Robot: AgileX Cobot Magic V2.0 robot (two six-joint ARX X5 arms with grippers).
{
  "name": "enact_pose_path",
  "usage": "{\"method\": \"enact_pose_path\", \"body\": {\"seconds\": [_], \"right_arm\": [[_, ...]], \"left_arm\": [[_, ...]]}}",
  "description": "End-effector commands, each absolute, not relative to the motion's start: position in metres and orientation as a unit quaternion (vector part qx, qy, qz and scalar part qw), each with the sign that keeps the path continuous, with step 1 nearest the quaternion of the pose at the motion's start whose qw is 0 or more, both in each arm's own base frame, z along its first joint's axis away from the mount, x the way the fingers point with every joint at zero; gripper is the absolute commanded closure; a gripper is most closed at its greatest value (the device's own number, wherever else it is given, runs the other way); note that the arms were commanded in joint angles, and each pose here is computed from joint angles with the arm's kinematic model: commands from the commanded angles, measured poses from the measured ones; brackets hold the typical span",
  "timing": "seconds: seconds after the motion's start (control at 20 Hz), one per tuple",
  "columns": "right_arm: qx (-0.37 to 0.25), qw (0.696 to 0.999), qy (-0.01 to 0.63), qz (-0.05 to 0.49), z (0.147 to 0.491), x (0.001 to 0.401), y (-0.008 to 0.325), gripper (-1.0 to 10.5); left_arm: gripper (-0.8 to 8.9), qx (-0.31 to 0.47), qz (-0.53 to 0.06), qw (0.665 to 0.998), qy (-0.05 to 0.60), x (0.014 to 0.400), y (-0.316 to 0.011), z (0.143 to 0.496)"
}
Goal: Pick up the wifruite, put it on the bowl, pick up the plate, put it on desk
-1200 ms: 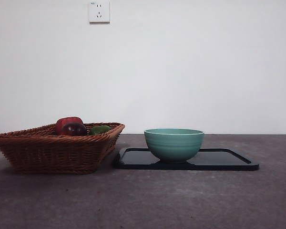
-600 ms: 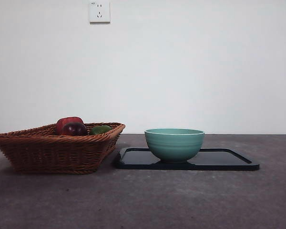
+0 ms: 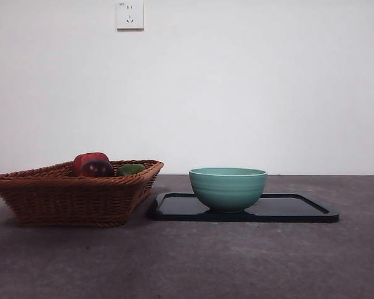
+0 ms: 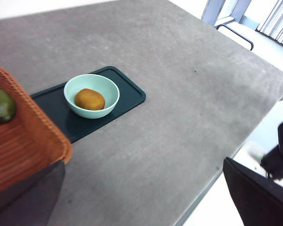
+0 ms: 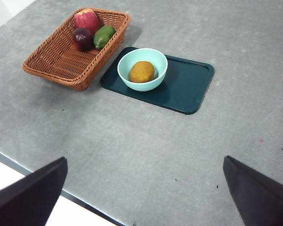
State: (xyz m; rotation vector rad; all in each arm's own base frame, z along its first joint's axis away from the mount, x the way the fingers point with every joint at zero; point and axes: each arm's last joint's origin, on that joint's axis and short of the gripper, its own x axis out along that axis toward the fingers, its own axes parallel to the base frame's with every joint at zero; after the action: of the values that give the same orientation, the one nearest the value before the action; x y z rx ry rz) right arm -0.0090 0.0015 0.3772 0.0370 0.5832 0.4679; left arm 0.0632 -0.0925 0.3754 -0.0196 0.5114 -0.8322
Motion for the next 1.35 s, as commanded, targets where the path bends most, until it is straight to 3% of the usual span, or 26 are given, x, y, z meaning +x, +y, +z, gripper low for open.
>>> {"method": "enact_pose_path", "body": {"seconds": [0.05,0.4,0.75,1.05,1.35], "right_arm": [[0.011,0.921,0.315,0.229,0.374,-0.014,0.0,3.7],[0.012,0.921,0.315,0.228,0.374,-0.014,0.0,3.7],[0.013,0.921,0.315,0.228,0.374,-0.014,0.0,3.7],[0.012,0.921,0.315,0.228,0.374,-0.014,0.0,3.7],[0.013,0.921,0.315,0.228,0.374,-0.014,0.0,3.7]], "left_arm": [[2.53,-0.033,-0.405,0.875,0.265,0.08,-0.121,0.374],[2.53,-0.046,-0.387,0.843,0.371,0.149,-0.215,0.366],[2.5,0.008,-0.3,0.819,0.49,0.231,-0.281,0.345],[2.45,0.029,-0.256,0.807,0.532,0.3,-0.315,0.324],[2.14,0.02,-0.22,0.794,0.566,0.354,-0.321,0.289]]}}
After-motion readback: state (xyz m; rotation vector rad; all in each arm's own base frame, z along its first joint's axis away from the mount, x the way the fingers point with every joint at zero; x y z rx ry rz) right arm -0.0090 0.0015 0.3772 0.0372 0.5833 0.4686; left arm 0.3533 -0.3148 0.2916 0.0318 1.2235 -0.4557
